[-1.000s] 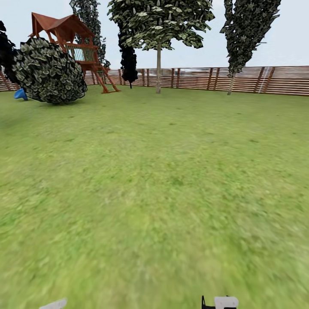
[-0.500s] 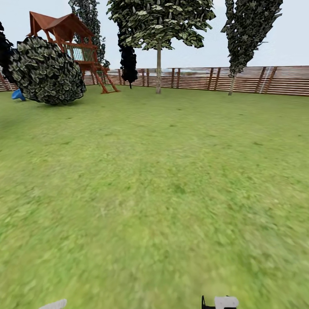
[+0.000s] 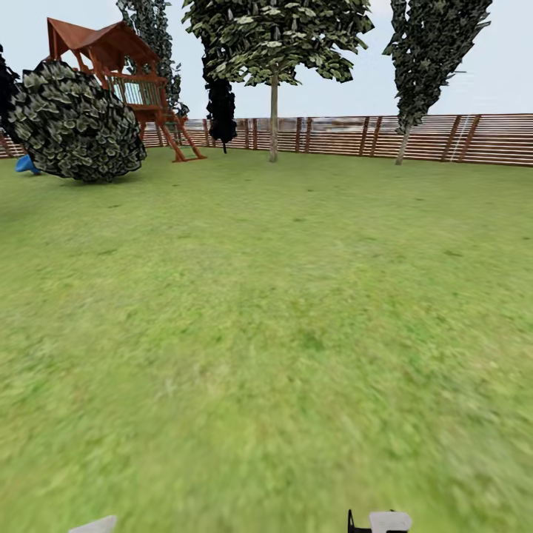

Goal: In the garden, pick up the pesticide atomizer on the floor and spray pesticide onto both trees until each tree trunk is fully covered.

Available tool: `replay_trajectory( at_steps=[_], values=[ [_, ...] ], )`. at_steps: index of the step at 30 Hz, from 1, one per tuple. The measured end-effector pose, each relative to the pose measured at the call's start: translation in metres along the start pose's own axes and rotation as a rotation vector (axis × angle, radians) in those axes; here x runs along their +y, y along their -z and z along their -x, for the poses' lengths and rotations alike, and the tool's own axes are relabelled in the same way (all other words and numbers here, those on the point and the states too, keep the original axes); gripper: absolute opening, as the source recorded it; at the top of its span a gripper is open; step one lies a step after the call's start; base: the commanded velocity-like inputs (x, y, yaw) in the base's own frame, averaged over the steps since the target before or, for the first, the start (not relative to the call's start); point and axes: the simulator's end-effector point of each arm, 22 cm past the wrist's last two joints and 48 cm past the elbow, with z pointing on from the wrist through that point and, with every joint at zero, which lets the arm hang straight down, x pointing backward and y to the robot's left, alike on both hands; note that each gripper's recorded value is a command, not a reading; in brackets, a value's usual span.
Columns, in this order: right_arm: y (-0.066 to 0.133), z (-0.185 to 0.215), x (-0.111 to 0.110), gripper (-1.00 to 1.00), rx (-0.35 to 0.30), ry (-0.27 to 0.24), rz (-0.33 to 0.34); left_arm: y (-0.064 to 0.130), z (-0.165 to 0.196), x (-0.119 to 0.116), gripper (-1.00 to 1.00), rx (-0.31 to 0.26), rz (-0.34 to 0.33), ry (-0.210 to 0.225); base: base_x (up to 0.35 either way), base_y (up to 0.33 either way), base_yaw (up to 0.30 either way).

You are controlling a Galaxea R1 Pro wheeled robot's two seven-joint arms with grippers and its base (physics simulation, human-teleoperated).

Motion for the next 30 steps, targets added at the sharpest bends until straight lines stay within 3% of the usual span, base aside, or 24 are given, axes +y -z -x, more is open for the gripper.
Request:
replay_trajectory(
  at_steps=[30],
  values=[
    [-0.0003, 0.0006, -0.0002, 1.0, -0.001, 0.0, 0.0, 0.0026, -0.0076, 0.0033, -1.0, 0.011, 0.004, -0.001, 0.338, -0.028, 0.0]
  ],
)
